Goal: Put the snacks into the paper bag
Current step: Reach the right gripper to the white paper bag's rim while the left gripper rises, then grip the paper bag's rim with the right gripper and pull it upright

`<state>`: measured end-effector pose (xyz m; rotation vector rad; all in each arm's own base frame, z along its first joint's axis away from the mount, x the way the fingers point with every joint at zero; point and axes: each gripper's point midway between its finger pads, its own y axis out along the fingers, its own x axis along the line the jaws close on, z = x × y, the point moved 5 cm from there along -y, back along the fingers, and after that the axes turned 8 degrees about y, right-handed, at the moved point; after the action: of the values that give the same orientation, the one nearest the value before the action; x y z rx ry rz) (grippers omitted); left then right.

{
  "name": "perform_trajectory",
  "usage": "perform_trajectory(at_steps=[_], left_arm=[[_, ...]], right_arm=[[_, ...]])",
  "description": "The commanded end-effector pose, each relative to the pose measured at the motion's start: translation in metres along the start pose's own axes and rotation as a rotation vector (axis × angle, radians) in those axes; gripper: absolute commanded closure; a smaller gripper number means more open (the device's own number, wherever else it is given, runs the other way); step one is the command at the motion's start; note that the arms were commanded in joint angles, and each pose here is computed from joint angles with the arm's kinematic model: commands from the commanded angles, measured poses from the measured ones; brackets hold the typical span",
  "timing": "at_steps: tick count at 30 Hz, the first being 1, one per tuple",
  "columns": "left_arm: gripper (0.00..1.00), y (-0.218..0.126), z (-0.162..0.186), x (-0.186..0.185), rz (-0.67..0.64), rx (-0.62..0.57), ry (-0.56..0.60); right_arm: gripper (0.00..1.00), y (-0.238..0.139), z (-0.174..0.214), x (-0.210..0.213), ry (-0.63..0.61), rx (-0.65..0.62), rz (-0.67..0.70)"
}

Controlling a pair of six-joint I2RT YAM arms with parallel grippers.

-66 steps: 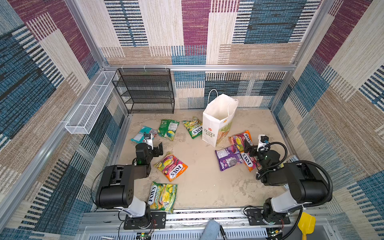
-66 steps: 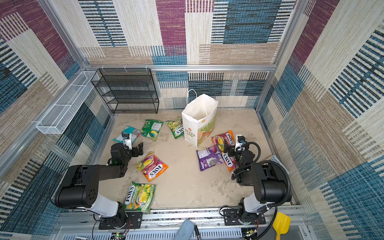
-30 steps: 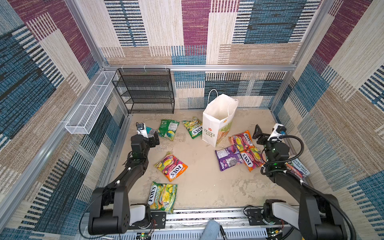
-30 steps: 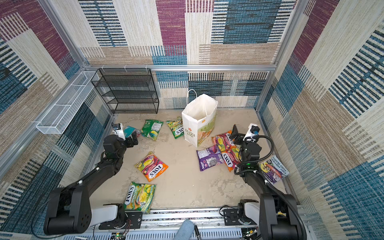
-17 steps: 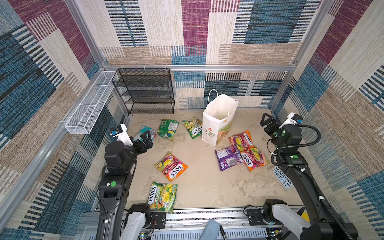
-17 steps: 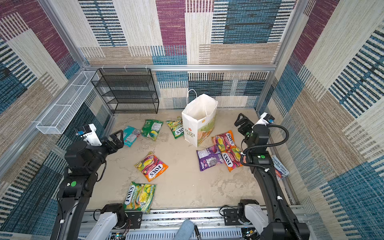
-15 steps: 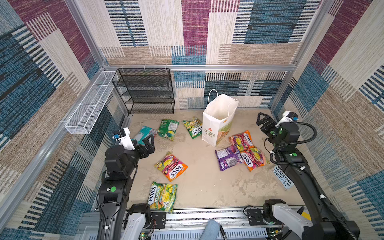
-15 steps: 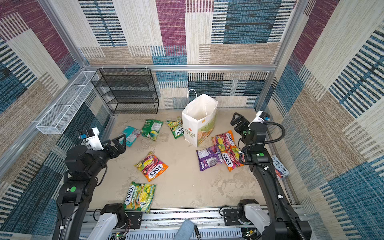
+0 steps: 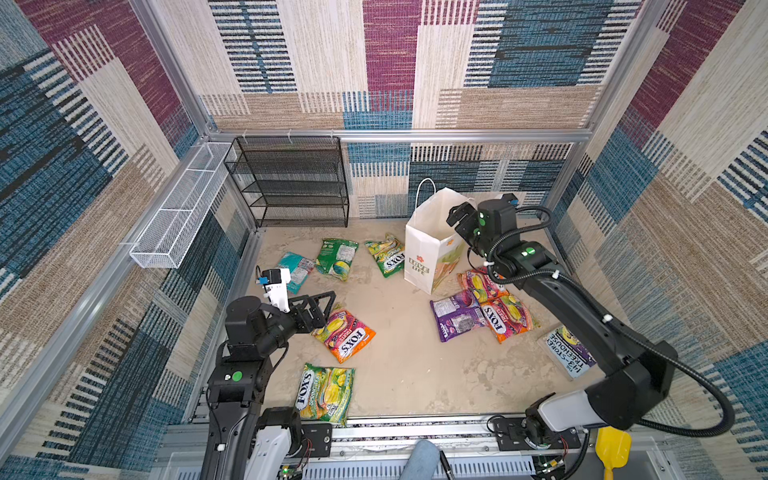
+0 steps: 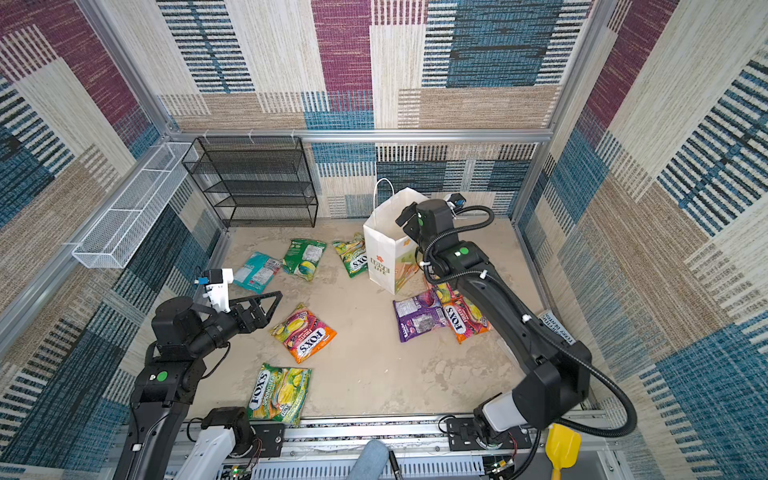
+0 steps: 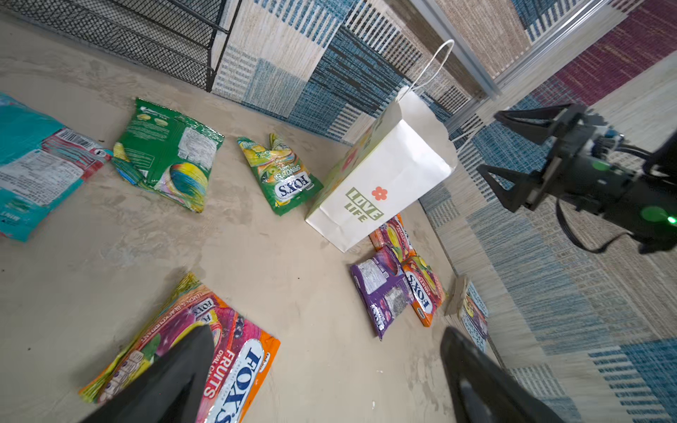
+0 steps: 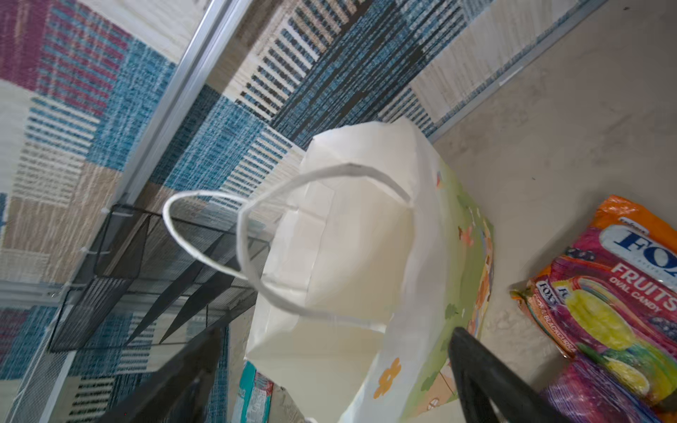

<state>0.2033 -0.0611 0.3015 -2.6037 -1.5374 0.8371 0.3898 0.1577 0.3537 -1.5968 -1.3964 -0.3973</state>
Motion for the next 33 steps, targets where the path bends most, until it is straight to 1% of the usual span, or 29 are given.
perform_trajectory(at_steps=[1,3,7,9,12,14,17,19,22,24,25,28,29,33], left_arm=[[0.01,-0.007,-0.012,-0.013,0.061,-0.068,0.044],[0.01,-0.008,-0.011,-0.015,0.074,-0.079,0.043],[0.01,-0.009,-0.011,-0.017,0.09,-0.079,0.038],[0.01,-0.01,-0.012,-0.017,0.083,-0.088,0.044],[0.01,-0.011,-0.012,-0.017,0.088,-0.092,0.047],[0.01,-0.011,-0.013,-0.017,0.088,-0.097,0.047],[0.01,-0.013,-0.015,-0.016,0.079,-0.11,0.049],[0.01,-0.016,-0.016,-0.016,0.079,-0.122,0.051],[0.01,-0.021,-0.018,-0.017,0.073,-0.148,0.058],[0.01,-0.025,-0.017,-0.02,0.076,-0.162,0.065],[0.01,-0.027,-0.018,-0.021,0.078,-0.171,0.068],[0.01,-0.03,-0.017,-0.024,0.088,-0.181,0.072],[0.01,-0.031,-0.017,-0.024,0.089,-0.184,0.073],[0.01,-0.03,-0.017,-0.024,0.09,-0.181,0.066]], right_arm=[[0.07,0.013,0.01,-0.013,0.031,-0.003,0.187],[0.07,0.022,0.01,-0.015,0.028,-0.012,0.261],[0.13,0.033,0.01,-0.019,0.033,-0.037,0.349],[0.19,0.036,0.01,-0.02,0.03,-0.052,0.361],[0.24,0.041,0.011,-0.022,0.022,-0.059,0.363],[0.32,0.047,0.013,-0.019,-0.007,-0.05,0.351],[0.39,0.049,0.01,-0.019,-0.038,-0.069,0.378],[0.46,0.05,0.01,-0.021,-0.047,-0.066,0.385],[0.61,0.05,0.012,-0.023,-0.065,-0.048,0.385],[0.76,0.05,0.014,-0.024,-0.071,-0.029,0.388],[0.82,0.049,0.015,-0.025,-0.073,-0.022,0.392],[0.97,0.047,0.017,-0.027,-0.085,-0.003,0.406],[1.0,0.046,0.016,-0.026,-0.091,0.002,0.403],[1.0,0.038,0.01,-0.022,-0.119,-0.001,0.391]])
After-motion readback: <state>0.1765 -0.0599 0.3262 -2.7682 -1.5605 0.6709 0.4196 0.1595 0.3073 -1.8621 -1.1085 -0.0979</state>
